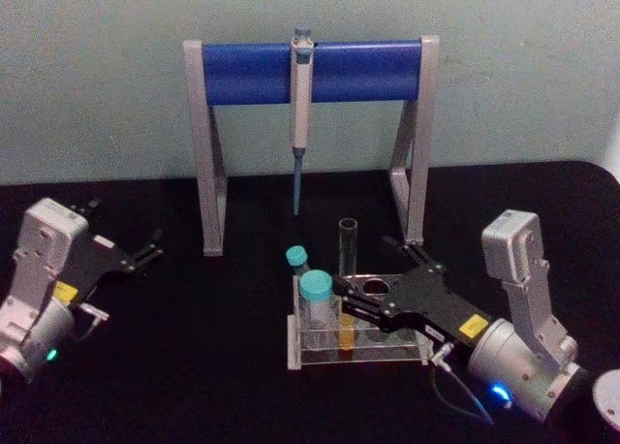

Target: Pick up the test tube from the test tube rack, shake it, then place it back into the test tube rack.

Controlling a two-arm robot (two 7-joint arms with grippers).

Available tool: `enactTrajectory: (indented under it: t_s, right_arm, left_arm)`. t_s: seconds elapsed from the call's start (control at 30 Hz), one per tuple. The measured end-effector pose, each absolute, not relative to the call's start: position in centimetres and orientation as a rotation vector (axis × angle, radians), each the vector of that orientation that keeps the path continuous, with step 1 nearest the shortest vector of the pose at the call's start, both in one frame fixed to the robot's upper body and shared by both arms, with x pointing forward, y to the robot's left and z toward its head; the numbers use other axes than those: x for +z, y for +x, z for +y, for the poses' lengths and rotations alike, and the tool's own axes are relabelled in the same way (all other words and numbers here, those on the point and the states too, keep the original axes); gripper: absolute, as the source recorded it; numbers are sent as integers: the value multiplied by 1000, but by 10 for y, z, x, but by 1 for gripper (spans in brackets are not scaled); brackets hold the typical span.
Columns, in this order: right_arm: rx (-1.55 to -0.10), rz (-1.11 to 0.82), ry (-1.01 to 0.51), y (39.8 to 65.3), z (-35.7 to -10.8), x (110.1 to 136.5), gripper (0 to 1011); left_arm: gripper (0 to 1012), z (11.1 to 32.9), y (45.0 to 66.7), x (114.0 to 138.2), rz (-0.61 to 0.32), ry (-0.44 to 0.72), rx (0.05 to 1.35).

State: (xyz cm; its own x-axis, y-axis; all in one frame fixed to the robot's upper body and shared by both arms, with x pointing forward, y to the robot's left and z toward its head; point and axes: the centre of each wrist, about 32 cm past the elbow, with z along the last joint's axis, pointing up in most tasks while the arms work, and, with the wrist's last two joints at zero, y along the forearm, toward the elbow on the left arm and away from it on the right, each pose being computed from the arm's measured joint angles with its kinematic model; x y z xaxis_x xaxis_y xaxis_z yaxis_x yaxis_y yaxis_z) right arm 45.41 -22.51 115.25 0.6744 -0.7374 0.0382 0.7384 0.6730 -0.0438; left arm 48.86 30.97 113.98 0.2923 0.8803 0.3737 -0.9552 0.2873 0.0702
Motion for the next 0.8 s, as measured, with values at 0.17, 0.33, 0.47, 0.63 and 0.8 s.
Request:
enactTrajectory:
  t_s: [0.17,0.33,0.47,0.63,0.8]
  right_arm:
    - [-819,-4,-54,460,-221,1152,1000]
    - [-814,9,-52,464,-219,1151,1000]
    - [-812,19,-46,467,-218,1151,1000]
    - [-808,29,-37,470,-216,1150,1000]
    - [-802,38,-33,472,-215,1149,1000]
  left_arm:
    - [1001,310,489,1140,-285,305,1248]
    - [1001,310,489,1140,-285,305,1248]
    - [1001,310,489,1140,-285,304,1248]
    - [1001,310,489,1140,-285,304,1248]
    - [1001,310,489,1140,-285,305,1248]
